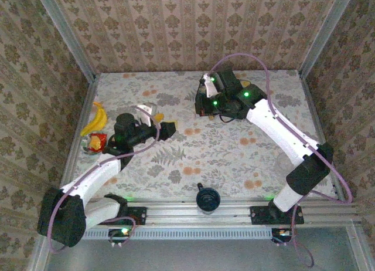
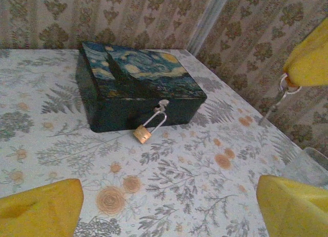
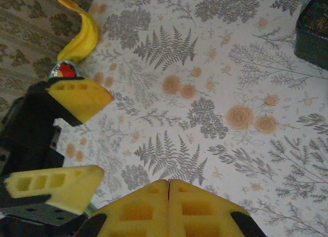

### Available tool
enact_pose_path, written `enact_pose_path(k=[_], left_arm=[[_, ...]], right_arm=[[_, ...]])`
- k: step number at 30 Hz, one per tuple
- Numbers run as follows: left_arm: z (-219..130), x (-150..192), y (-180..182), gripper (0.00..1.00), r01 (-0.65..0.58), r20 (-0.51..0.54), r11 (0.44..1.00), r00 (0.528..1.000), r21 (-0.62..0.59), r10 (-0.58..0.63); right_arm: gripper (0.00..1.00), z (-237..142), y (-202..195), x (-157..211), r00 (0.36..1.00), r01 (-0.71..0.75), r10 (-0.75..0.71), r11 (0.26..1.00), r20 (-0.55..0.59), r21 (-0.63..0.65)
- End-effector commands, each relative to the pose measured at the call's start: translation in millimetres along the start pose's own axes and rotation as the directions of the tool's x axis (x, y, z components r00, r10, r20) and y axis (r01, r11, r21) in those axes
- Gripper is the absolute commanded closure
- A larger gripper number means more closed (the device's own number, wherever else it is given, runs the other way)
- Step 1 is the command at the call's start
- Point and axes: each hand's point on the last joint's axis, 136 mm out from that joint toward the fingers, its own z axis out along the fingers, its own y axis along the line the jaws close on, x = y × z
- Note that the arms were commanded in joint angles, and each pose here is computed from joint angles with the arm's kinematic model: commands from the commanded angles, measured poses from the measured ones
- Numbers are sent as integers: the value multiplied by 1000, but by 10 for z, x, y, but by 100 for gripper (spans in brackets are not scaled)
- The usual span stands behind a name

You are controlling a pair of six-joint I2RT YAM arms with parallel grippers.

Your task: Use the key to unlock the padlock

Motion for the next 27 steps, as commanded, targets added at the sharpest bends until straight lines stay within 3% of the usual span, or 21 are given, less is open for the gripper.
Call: enact_pose_path(k=[1,10,19,27], left_arm=[[27,-211,-177,13,-80,53,994,996,74,76],[159,-180,-463,20,-200,137,964,975,175,177],[450,-99,-729,37,-439,282,883,879,166,384],[687,-120,-698,40,-462,374,871,847,167,378]], right_arm=[[100,-70,42,-5,1000,-28,29,998,11,-51],[100,-106,-17,-48,993,-112,117,985,31,-129],[100,-124,-30,-61,986,-154,162,977,48,-145],[100,-121,9,-62,982,-168,180,970,51,-177]])
